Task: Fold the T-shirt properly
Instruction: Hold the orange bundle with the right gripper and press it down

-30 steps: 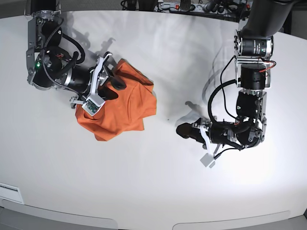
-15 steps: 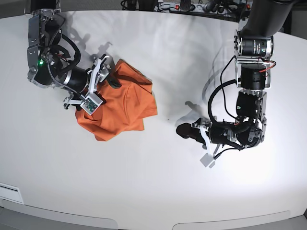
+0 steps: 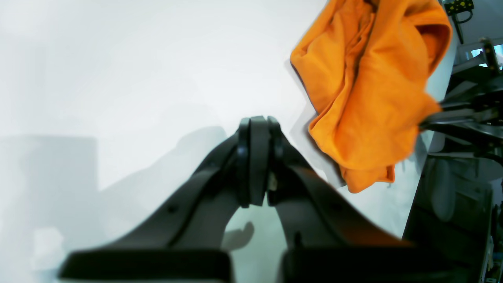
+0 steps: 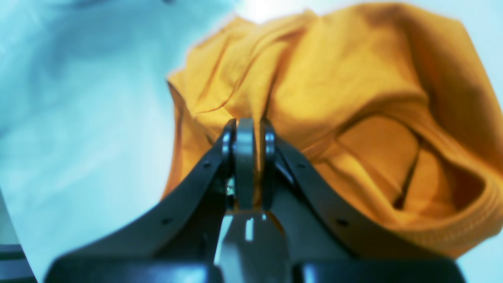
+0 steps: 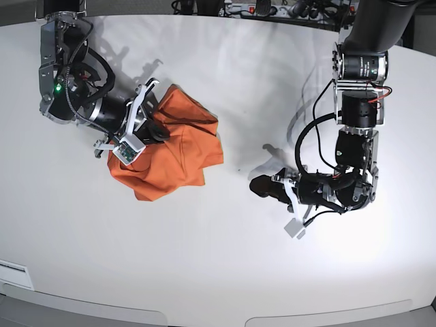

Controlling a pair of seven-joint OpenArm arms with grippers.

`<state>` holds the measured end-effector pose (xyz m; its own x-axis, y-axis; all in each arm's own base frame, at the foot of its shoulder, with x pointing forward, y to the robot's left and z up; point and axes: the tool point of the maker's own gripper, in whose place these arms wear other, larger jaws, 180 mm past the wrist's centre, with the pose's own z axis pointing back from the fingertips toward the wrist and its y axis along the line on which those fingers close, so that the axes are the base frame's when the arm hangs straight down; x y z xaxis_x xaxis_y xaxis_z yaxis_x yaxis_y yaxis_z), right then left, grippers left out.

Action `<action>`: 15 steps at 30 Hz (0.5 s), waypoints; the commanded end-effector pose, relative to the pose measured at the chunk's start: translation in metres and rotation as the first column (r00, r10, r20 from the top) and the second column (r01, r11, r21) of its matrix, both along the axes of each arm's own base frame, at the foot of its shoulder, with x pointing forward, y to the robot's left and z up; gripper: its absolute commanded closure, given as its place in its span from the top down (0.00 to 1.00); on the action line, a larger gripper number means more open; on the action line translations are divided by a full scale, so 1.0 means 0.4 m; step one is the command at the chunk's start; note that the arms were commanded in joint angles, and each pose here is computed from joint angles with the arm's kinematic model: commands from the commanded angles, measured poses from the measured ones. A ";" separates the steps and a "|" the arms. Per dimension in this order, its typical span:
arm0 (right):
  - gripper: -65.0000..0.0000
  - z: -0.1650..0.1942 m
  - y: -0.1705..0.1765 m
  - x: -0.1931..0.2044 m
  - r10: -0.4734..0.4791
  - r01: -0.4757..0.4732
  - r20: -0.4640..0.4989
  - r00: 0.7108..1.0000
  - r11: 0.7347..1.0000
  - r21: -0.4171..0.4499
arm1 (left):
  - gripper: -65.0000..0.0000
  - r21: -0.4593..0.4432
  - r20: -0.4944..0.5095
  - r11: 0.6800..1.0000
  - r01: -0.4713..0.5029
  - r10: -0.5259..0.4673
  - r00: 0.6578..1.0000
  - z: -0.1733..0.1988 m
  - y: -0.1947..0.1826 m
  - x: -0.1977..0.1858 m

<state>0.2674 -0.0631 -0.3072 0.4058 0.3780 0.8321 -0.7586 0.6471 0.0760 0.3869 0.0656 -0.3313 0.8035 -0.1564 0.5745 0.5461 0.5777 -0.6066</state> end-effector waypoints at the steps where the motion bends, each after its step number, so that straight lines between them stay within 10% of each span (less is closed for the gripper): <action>1: 0.02 0.053 0.014 0.017 0.012 -0.016 0.061 0.998 0.999 0.052 | 0.00 -0.030 0.056 1.000 -0.004 0.006 0.998 0.053 -0.005 0.032; 15: 0.00 0.202 0.074 0.102 0.021 -0.062 0.204 0.979 0.979 0.196 | 0.00 -0.017 0.040 1.000 0.009 -0.008 0.999 0.044 -0.003 0.022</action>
<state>0.3048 -0.0353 -0.2449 0.2650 0.2404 0.9338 -0.7884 0.6115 0.0663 0.3849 0.0660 -0.3327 0.8066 -0.1664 0.5672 0.5459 0.5777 -0.6068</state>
